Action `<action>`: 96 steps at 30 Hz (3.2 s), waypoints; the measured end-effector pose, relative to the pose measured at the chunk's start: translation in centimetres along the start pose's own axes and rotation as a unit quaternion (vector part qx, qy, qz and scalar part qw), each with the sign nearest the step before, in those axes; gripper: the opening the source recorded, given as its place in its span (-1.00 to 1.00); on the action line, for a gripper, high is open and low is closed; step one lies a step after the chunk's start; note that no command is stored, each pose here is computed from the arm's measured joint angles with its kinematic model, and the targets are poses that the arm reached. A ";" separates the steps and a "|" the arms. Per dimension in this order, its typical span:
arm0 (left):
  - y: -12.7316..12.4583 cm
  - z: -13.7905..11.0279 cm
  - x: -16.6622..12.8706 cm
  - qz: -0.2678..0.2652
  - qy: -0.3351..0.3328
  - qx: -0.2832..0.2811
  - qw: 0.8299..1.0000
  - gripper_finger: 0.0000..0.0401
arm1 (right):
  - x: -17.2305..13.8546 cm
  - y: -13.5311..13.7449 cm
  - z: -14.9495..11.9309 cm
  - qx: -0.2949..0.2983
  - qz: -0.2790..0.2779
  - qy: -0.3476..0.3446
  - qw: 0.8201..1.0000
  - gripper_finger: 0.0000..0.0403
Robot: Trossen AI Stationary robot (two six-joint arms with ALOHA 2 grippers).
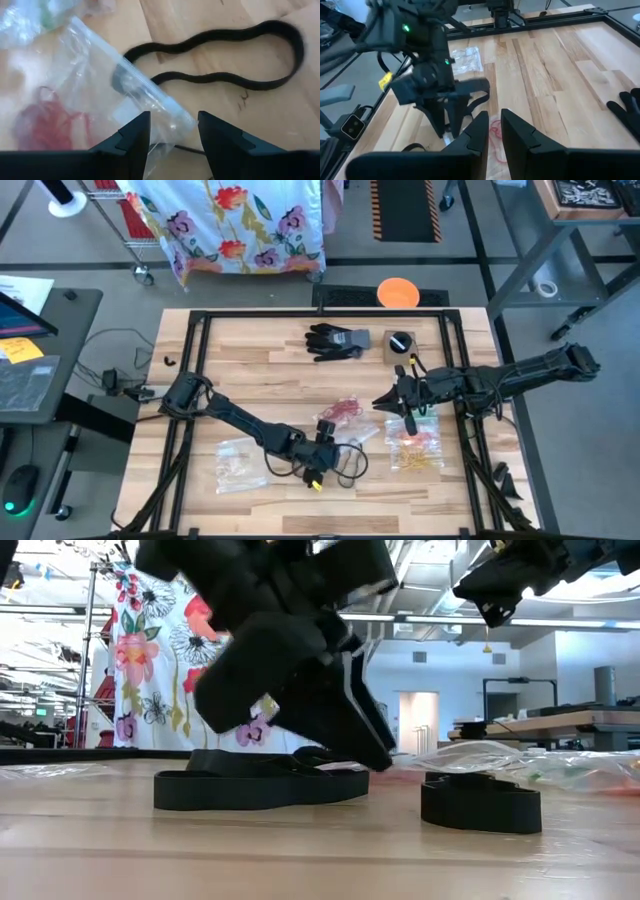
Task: Sort rubber bands
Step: Close the transparent zip bag containing the red rubber bands
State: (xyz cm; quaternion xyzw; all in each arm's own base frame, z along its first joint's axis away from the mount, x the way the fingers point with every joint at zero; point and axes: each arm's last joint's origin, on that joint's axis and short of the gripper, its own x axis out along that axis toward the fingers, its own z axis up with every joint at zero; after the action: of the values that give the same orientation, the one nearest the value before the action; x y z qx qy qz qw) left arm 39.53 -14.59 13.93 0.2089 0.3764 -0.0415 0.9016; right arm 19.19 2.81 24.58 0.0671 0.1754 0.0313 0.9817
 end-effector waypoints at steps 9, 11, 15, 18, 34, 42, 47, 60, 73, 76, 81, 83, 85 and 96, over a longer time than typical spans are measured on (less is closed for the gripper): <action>0.7 -0.7 1.4 -0.032 0.003 -0.033 0.999 -0.20 | 0.0 0.0 0.0 0.000 0.000 0.000 1.000 -0.75; 0.5 -0.7 1.4 -0.025 0.004 -0.028 0.999 -0.22 | 0.0 0.0 0.0 0.000 0.000 0.000 1.000 -0.75; 0.5 -0.7 1.3 -0.022 0.006 -0.028 0.999 -0.46 | 0.0 0.0 0.0 0.000 0.000 0.000 1.000 -0.75; 0.5 -0.7 1.3 -0.021 0.007 -0.026 0.999 -0.82 | 0.0 0.0 0.0 0.000 0.000 -0.001 1.000 -0.75; 4.5 4.2 -7.8 0.107 -0.061 -0.005 0.992 -1.00 | 0.2 0.1 0.1 -0.021 0.004 -0.005 1.000 -0.75; 9.4 5.1 -13.0 0.131 -0.091 -0.090 0.983 -1.00 | 1.8 1.3 1.2 -0.051 0.037 -0.084 0.995 -0.63; 10.8 4.0 -11.9 0.105 -0.059 -0.107 0.987 -1.00 | 2.9 1.8 1.1 -0.078 0.043 -0.095 0.992 -0.31; 10.7 3.9 -9.6 0.081 -0.065 -0.074 0.992 -1.00 | 7.2 0.5 0.8 -0.085 -0.002 -0.038 0.996 0.22; 10.5 4.0 -9.7 0.083 -0.063 -0.075 0.992 -1.00 | 8.6 0.3 0.7 -0.090 -0.039 -0.001 0.995 -0.06; 10.5 4.0 -9.7 0.086 -0.063 -0.082 0.991 -1.00 | 8.5 0.3 0.7 -0.090 -0.039 -0.001 0.995 -0.16; 10.5 4.0 -9.7 0.087 -0.063 -0.086 0.990 -1.00 | 8.2 0.3 0.8 -0.091 -0.040 0.001 0.995 -0.35; 10.5 3.9 -9.7 0.087 -0.062 -0.088 0.990 -1.00 | 8.0 0.3 0.9 -0.091 -0.040 0.004 0.995 -0.43; 10.5 3.9 -9.7 0.088 -0.060 -0.088 0.990 -1.00 | 7.9 0.3 0.9 -0.091 -0.040 0.005 0.995 -0.49; 10.6 4.0 -9.7 0.108 -0.061 -0.093 0.988 -1.00 | 7.9 0.3 0.9 -0.088 -0.041 0.004 0.995 -0.67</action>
State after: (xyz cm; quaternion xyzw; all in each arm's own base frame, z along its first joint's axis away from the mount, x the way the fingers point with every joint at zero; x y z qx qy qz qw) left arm 37.69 -7.38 26.85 0.1604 0.2980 0.0791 0.9377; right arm 26.90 3.67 22.75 -0.0264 0.1788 0.0069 0.9835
